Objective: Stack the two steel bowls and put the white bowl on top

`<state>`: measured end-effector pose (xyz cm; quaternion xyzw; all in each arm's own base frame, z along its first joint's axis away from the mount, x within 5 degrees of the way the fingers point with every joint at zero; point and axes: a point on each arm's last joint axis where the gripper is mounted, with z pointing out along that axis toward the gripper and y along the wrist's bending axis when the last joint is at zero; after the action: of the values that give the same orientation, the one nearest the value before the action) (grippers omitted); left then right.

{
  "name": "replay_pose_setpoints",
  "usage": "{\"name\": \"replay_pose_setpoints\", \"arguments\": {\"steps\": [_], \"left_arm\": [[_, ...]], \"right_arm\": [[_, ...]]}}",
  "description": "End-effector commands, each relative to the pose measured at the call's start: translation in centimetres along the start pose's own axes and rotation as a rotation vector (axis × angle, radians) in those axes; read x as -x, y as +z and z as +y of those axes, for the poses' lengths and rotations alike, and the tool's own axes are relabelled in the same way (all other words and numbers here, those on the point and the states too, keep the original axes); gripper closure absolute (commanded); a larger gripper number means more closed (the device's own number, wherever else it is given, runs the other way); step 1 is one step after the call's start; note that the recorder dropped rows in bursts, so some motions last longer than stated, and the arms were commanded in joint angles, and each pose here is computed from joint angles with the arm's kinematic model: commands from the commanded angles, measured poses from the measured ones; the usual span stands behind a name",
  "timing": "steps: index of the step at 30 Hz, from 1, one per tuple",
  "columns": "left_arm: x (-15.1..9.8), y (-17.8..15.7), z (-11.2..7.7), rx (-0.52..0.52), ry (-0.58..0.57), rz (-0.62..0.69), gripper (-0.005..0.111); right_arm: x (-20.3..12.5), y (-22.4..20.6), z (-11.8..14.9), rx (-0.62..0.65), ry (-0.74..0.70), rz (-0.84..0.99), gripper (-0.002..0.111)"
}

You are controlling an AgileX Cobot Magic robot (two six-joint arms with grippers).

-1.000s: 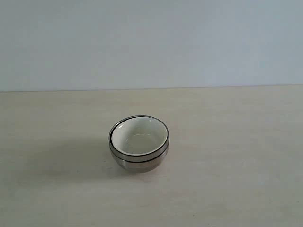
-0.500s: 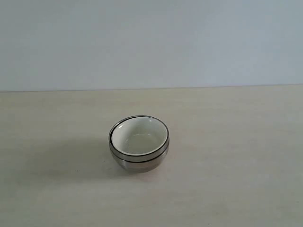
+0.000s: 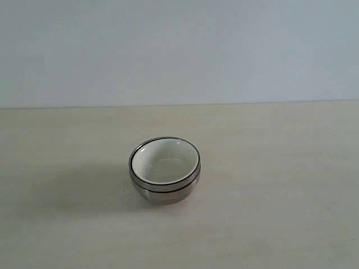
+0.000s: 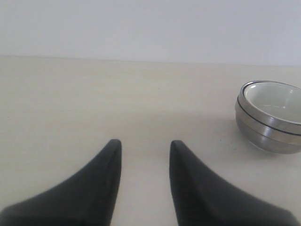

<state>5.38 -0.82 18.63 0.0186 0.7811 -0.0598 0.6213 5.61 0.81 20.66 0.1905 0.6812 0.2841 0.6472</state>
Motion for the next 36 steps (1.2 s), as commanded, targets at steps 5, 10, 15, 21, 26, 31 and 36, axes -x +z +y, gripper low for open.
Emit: {"name": "replay_pose_setpoints", "arguments": {"steps": [5,10,15,21,26,31,36], "left_arm": [[-0.1,0.0,0.0,0.002,0.003,0.001,0.074],[-0.1,0.0,0.0,0.002,0.003,0.001,0.074],[-0.1,0.0,0.0,0.002,0.003,0.001,0.074],[-0.1,0.0,0.0,0.002,0.003,0.001,0.074],[-0.1,0.0,0.0,0.002,0.003,0.001,0.074],[-0.1,0.0,0.0,0.002,0.003,0.001,0.074],[-0.1,0.0,0.0,0.002,0.003,0.001,0.074]], "right_arm": [[-0.1,0.0,-0.1,-0.007,0.006,-0.002,0.108],[-0.1,0.0,-0.2,-0.01,0.006,0.001,0.108],[-0.5,0.0,-0.5,-0.042,0.006,0.044,0.108],[-1.7,-0.3,-1.4,-0.143,0.001,0.177,0.108],[-1.8,-0.3,-1.4,-0.134,-0.135,0.193,0.108],[-1.8,-0.3,-1.4,-0.101,-0.468,0.215,0.108],[-1.8,-0.3,-1.4,-0.088,-0.59,0.222,0.108]]}}
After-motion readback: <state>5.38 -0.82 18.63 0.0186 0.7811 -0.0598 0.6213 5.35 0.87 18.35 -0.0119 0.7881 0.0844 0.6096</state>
